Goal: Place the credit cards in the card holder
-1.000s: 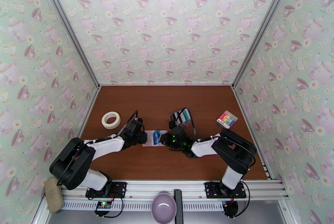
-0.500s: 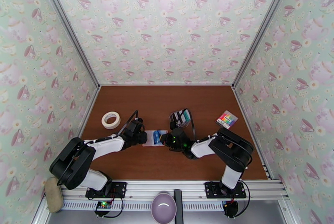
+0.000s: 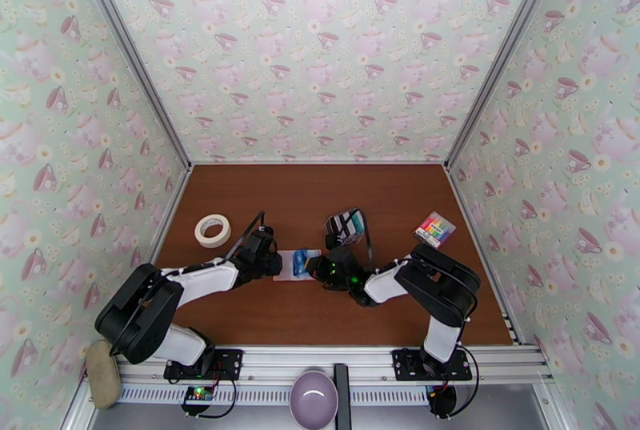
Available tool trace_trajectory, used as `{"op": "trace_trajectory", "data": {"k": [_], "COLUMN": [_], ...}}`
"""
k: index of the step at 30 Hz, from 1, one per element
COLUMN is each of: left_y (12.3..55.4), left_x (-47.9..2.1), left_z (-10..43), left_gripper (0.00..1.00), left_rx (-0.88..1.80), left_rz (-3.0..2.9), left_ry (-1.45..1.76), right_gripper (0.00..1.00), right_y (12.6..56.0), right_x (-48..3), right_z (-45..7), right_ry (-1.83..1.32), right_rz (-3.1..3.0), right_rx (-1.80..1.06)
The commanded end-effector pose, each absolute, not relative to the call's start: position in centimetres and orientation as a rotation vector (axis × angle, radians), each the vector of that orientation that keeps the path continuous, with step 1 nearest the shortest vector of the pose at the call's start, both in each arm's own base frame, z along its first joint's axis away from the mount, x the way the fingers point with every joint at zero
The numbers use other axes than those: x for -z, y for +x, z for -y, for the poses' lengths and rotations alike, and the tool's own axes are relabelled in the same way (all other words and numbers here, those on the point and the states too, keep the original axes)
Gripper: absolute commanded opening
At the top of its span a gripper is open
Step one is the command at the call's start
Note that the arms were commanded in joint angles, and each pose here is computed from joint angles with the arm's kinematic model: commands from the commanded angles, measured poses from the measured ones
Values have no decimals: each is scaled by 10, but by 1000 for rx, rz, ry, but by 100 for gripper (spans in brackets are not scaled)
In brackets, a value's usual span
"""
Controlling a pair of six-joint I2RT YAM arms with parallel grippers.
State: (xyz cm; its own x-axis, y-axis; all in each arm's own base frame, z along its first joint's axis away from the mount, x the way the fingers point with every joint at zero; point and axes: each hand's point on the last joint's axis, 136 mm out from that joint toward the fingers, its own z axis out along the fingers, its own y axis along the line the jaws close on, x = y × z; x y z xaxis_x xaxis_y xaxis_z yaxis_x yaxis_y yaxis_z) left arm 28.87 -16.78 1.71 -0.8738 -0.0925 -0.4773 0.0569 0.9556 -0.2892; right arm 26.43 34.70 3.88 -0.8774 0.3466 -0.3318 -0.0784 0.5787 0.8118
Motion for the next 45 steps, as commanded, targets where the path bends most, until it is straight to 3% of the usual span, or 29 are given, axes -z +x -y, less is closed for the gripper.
{"op": "trace_trajectory", "data": {"k": [1,11,21,32,45], "left_y": [275,273,272,271,272], "left_x": [-4,-13,-5,0,-1], "left_z": [165,169,163,163,162], "left_gripper": [23,26,10,9,9], "left_rx": [384,444,381,369,366], "left_rz": [-2668,-2635,-2670,-2691,-2691], "left_ry": [-12,5,-7,-7,-12], "right_gripper": [0,0,0,0,33], "right_y": [257,254,251,243,248], "right_x": [-25,-18,-15,-3,-30], "right_z": [-346,-346,-348,-353,-337], "right_ry": [227,230,246,179,14], "right_rz": [-2384,-2405,-2414,-2510,-2561], "right_rx": [-1233,-1230,-1252,-1154,-844]}}
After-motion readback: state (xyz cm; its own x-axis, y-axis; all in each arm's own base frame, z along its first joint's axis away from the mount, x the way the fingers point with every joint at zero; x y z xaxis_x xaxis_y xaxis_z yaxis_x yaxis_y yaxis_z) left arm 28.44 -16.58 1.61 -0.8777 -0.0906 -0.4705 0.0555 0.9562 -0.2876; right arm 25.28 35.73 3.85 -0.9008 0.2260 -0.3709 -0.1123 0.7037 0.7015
